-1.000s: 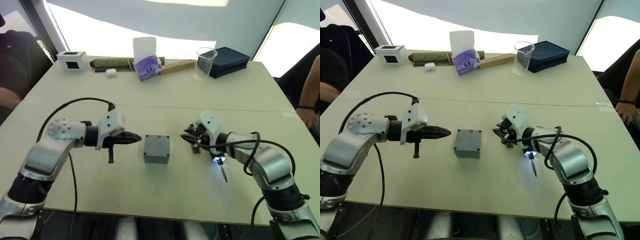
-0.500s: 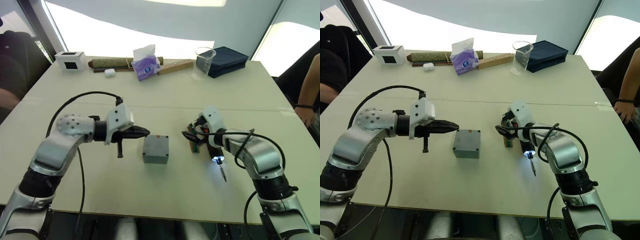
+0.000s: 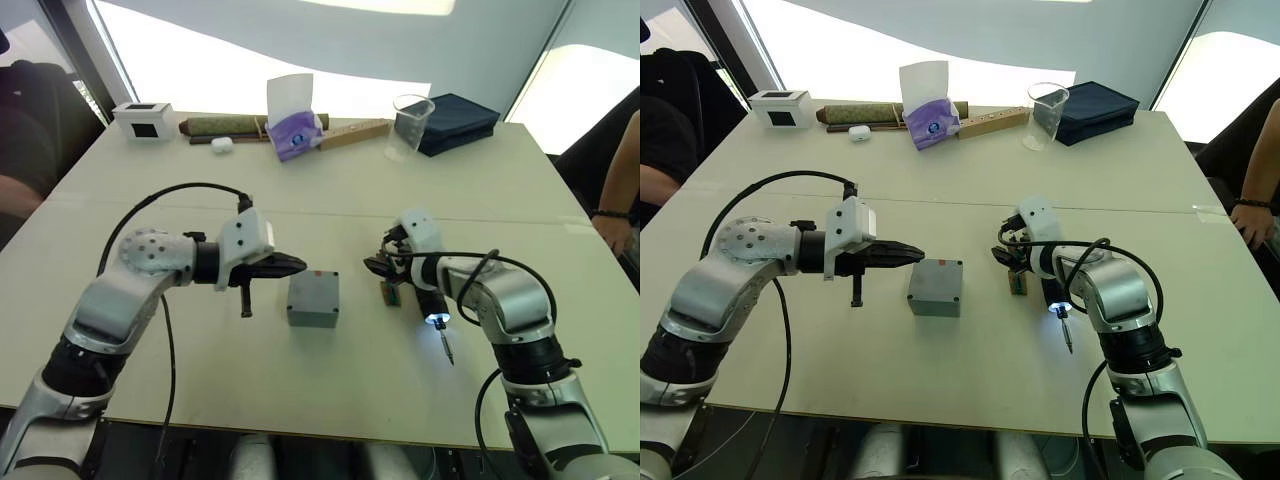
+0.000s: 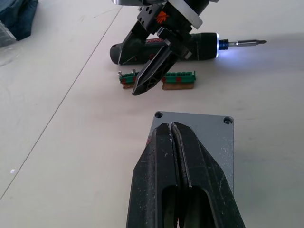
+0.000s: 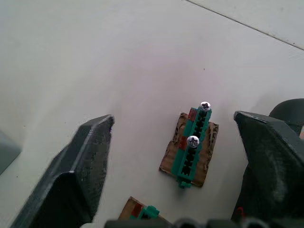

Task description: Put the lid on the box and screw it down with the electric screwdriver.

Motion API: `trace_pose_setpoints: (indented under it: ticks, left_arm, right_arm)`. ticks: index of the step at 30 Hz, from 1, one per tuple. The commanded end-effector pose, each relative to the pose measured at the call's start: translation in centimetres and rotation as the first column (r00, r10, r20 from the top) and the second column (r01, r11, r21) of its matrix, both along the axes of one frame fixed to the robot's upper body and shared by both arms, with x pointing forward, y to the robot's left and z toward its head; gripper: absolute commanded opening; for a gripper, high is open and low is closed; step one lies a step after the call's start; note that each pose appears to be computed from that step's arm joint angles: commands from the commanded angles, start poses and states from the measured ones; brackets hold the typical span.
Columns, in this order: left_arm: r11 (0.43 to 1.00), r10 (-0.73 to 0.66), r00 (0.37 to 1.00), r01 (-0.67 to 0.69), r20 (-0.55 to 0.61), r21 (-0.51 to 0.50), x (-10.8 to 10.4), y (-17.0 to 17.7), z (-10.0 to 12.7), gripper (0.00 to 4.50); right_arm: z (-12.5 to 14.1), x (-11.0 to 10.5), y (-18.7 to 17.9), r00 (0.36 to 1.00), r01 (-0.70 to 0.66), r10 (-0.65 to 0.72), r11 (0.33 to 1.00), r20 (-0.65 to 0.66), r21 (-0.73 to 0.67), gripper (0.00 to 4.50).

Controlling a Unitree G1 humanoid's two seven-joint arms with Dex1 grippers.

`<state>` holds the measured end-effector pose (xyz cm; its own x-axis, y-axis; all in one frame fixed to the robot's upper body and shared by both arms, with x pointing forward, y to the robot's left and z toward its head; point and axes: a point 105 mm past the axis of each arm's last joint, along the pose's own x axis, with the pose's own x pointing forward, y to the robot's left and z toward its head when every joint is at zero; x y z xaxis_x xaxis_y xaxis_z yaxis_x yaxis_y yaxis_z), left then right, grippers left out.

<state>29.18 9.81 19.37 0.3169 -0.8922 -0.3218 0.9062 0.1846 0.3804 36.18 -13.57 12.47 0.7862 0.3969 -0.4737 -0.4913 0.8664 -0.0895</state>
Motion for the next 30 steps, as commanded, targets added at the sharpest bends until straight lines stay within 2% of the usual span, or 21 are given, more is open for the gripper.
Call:
trace_pose_setpoints:
  ticks: [1, 8, 22, 30]
  left_arm:
    - [1.000, -0.024, 0.999, 0.025, 0.043, -0.013, -0.4, -0.5, 1.1, 0.00]
    - [1.000, -0.025, 0.999, 0.026, 0.048, -0.016, -0.3, -0.6, 1.2, 0.00]
    - [0.999, -0.032, 0.998, 0.033, 0.050, -0.019, -0.2, -0.9, 1.3, 0.00]
    - [0.999, -0.030, 0.998, 0.031, 0.058, -0.023, -0.1, -0.9, 1.3, 0.00]
  right_arm:
    - [0.9, 0.0, -0.4, 1.000, 0.013, -0.012, 1.000, 0.025, -0.017, 2.76]
    - [0.9, 0.0, -0.3, 0.999, 0.018, -0.017, 1.000, 0.033, -0.015, 0.04]
    - [1.6, -1.0, 1.0, 0.999, -0.042, 0.041, 0.998, 0.012, 0.045, 0.04]
    - [0.4, -1.1, 2.5, 0.998, -0.065, 0.065, 0.997, -0.011, 0.044, 0.04]
